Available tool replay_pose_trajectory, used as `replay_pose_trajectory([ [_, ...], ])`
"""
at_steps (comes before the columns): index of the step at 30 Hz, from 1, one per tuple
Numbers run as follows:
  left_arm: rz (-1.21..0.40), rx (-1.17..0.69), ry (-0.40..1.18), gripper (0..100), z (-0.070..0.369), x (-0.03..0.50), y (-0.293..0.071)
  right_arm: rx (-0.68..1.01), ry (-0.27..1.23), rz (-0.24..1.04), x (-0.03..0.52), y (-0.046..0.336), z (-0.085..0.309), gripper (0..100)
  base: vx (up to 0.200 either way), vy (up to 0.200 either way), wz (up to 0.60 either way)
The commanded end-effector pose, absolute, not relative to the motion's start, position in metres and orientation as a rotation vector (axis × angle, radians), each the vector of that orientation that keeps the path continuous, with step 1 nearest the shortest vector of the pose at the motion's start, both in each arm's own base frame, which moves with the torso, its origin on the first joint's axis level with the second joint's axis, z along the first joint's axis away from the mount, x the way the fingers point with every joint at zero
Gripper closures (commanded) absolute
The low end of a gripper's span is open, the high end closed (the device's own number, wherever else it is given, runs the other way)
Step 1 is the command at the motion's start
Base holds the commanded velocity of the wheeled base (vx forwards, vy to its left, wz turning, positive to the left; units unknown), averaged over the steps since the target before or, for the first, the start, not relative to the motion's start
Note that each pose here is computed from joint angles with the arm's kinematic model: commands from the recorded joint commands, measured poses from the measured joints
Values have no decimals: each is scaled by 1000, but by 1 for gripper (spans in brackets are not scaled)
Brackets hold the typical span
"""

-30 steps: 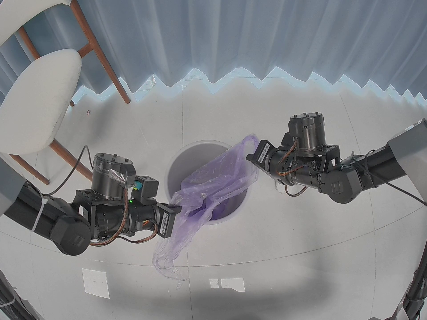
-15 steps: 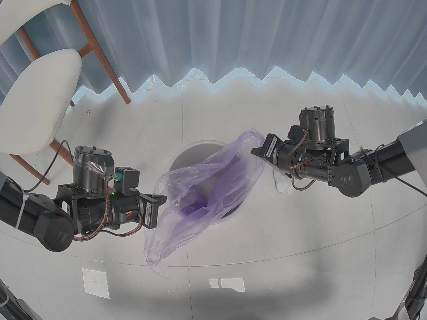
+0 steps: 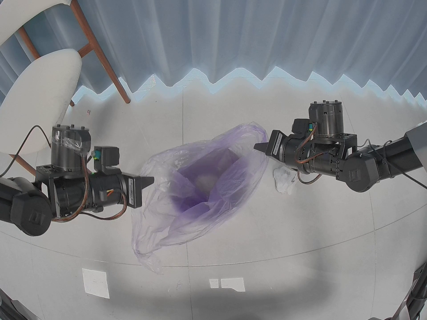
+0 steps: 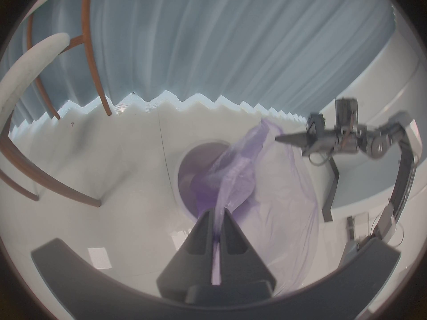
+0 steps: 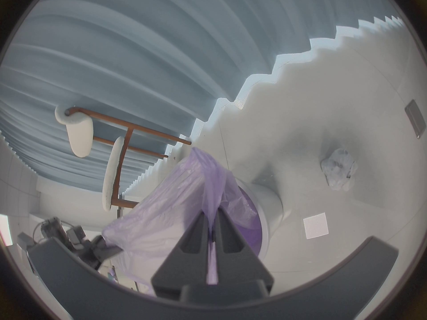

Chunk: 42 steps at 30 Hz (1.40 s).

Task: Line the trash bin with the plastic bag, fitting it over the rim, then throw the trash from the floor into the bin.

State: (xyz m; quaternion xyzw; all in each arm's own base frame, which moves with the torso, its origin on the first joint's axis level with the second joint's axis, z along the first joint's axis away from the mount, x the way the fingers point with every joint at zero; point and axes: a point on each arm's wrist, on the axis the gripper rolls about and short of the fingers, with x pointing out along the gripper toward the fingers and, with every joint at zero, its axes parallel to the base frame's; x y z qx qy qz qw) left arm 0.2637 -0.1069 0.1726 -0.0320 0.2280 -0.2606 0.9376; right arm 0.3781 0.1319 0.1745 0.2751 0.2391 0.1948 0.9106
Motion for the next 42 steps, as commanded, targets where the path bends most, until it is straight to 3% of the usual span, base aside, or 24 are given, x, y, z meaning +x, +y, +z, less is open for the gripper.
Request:
replay_pose_trajectory([
  [1,-537,-130,402,100,194,269,-109,524,479,419,371,130,180,100,0,0,0],
  [13,-549,-380,474,100,194,267,-112,448,456,491,356,132,190,100,0,0,0],
  [20,-572,-487,385,100,179,264,-110,435,510,504,342,135,176,100,0,0,0],
  [42,-472,-524,445,100,152,277,-113,429,557,543,361,129,134,100,0,0,0],
])
